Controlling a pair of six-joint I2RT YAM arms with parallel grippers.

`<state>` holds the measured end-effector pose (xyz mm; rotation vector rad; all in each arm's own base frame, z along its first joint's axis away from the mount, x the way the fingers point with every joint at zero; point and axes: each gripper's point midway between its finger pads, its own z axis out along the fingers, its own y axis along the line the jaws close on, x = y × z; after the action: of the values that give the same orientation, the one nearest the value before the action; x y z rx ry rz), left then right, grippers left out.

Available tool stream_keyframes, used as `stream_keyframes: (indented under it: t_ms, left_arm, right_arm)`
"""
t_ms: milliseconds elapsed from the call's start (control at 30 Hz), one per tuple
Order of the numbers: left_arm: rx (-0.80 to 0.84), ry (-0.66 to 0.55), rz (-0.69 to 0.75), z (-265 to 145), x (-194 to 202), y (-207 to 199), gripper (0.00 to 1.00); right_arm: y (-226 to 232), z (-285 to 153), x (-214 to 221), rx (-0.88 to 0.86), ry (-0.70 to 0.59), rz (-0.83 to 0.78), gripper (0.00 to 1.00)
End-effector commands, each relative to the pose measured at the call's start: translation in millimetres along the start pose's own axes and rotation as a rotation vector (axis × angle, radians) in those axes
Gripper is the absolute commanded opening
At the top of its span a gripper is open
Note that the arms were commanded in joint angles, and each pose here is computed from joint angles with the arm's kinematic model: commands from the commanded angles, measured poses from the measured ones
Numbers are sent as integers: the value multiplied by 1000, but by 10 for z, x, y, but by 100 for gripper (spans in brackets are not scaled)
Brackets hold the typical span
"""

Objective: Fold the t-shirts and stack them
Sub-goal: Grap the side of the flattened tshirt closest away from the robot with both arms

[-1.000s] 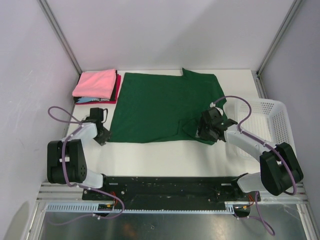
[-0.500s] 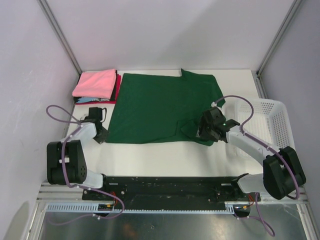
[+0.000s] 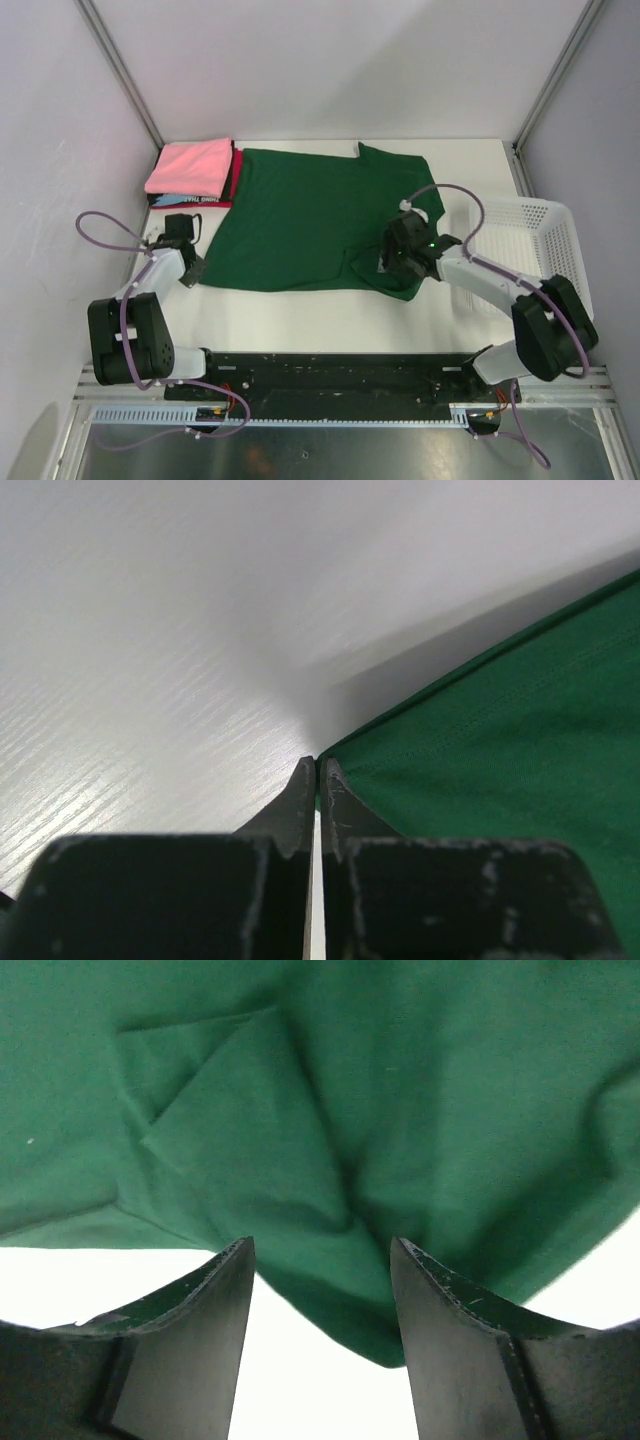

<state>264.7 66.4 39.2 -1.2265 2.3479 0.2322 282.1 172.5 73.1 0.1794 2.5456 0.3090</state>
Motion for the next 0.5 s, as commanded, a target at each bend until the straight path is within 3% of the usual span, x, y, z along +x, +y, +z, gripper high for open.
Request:
stream_keyframes:
  t_ms: [0,200,467]
  left_arm:
    - [-14,-38,11,-54,-133,26,0]
    - [-6,-33,10,-55,-129,10,0]
    - [2,-30,11,-62,-126,-5,0]
  right_arm:
    - [487,37,-175,-63,-73,-115,59]
    - [741,237,-139,-60,-62,-172,52]
    - [997,460,-99,-52,-47,-230,51]
